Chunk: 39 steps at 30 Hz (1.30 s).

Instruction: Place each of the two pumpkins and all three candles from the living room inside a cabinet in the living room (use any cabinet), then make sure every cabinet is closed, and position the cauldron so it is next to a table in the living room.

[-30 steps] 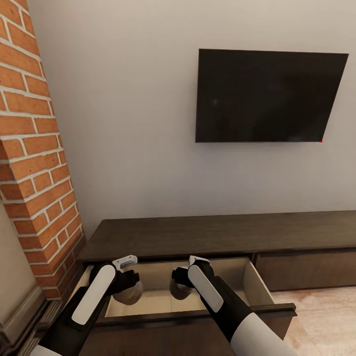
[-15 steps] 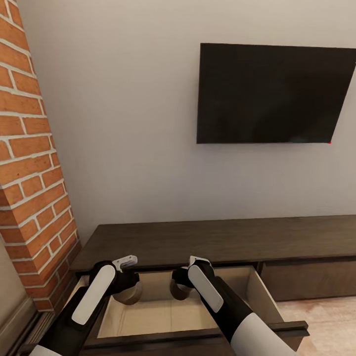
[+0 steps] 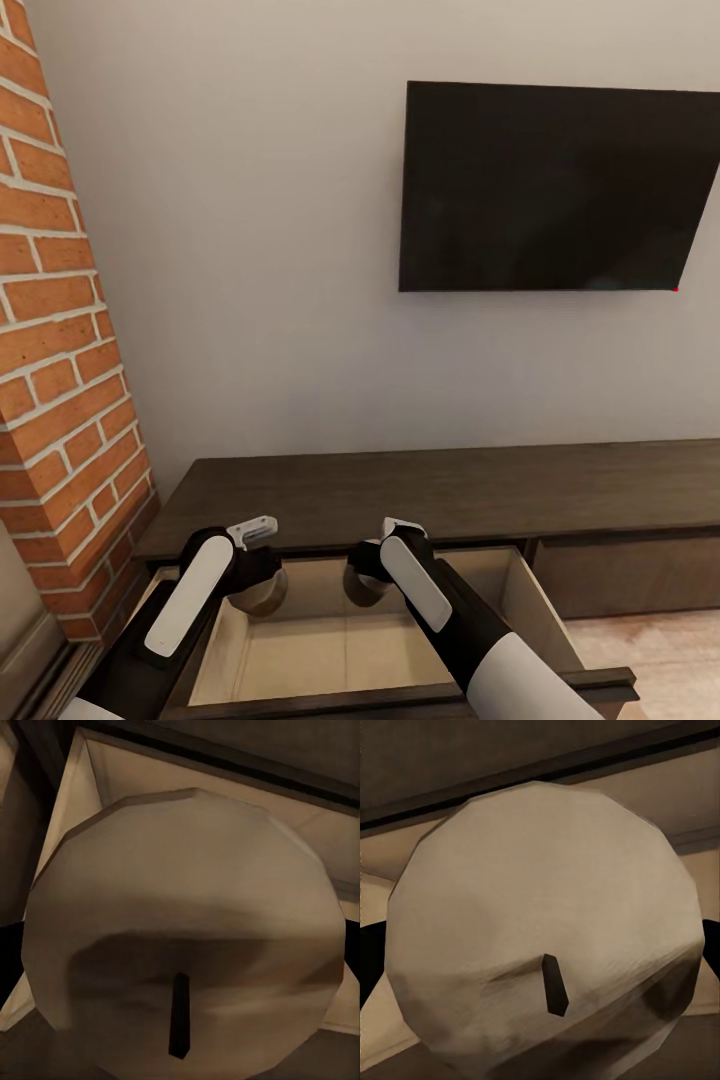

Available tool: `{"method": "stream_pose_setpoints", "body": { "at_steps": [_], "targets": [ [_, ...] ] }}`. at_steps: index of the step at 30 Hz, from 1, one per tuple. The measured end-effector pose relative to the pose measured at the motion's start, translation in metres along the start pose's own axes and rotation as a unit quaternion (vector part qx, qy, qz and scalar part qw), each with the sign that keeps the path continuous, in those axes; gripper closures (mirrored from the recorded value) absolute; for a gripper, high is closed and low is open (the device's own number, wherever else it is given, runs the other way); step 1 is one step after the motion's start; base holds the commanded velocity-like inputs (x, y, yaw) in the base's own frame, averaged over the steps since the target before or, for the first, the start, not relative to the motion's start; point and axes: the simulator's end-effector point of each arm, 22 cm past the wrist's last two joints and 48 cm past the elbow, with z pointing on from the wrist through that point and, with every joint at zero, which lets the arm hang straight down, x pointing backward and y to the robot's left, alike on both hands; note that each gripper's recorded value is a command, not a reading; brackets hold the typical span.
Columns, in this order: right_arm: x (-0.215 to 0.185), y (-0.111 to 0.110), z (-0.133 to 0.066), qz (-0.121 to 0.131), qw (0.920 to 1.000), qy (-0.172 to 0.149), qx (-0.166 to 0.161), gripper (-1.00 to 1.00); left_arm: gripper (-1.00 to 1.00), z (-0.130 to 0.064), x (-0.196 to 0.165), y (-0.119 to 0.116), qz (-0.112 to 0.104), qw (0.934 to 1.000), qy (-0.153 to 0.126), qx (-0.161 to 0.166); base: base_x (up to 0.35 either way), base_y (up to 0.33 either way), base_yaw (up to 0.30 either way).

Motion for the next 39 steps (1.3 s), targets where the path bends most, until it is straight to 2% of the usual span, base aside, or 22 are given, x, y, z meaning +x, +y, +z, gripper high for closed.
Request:
{"method": "stream_pose_setpoints", "body": {
  "at_steps": [7, 12, 15, 22, 31, 39],
  "targets": [
    [0.011, -0.004, 0.009, 0.000, 1.0000, 0.004, 0.001, 1.00, 1.00, 0.008, 0.008, 0.002, 0.000, 1.0000, 0.000, 0.001, 0.000, 0.000, 0.000],
    [0.019, 0.006, 0.017, -0.003, 0.9995, 0.002, -0.030, 1.00, 1.00, 0.016, 0.017, 0.005, 0.000, 1.0000, 0.001, 0.000, 0.000, 0.000, 0.000],
    [0.021, 0.003, 0.021, -0.017, 0.9995, -0.007, -0.026, 1.00, 1.00, 0.021, 0.022, 0.006, 0.000, 1.0000, 0.001, 0.000, 0.000, 0.000, 0.000],
    [0.033, -0.001, 0.031, -0.021, 0.9994, -0.009, -0.025, 1.00, 1.00, 0.032, 0.033, 0.009, 0.000, 1.0000, 0.001, 0.001, 0.000, 0.000, 0.000],
    [0.046, -0.008, 0.048, -0.018, 0.9996, 0.011, -0.016, 1.00, 1.00, 0.048, 0.043, 0.012, 0.001, 0.9998, 0.018, -0.004, 0.000, 0.000, 0.000],
    [0.061, -0.027, 0.071, -0.017, 0.9990, 0.040, 0.011, 1.00, 1.00, 0.062, 0.053, 0.015, 0.002, 0.9994, 0.033, -0.011, 0.000, 0.000, 0.000]
  ]
}}
